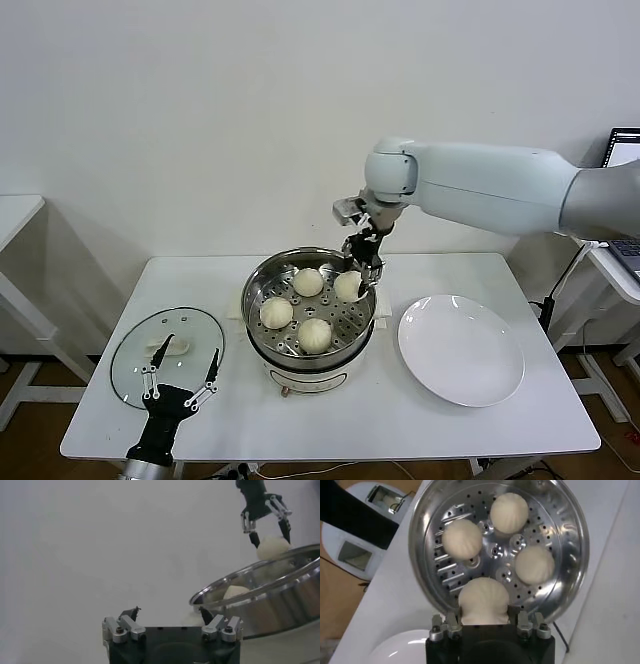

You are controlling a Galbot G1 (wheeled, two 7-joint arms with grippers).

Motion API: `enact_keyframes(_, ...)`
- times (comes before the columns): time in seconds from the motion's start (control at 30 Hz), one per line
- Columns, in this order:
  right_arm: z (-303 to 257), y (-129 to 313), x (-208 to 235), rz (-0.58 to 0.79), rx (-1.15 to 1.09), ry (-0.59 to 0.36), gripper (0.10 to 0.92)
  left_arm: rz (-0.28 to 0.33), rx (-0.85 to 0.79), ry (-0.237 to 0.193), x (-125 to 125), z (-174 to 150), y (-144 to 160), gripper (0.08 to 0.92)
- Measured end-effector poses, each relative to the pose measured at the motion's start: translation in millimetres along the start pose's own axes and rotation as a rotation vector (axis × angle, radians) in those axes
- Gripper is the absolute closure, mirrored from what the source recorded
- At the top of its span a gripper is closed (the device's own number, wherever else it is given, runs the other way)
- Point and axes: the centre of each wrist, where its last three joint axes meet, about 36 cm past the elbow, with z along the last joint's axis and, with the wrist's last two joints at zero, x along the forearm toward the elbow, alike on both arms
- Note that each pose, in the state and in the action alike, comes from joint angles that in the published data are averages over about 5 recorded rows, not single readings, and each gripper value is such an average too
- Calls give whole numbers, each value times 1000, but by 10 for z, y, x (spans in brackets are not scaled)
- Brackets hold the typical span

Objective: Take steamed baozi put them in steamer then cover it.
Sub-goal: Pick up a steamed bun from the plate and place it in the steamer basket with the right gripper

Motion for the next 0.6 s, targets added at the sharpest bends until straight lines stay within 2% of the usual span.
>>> enact_keyframes(0.6, -73, -120, -380, -18, 12, 43, 386, -10, 7, 0, -2, -1, 21, 177)
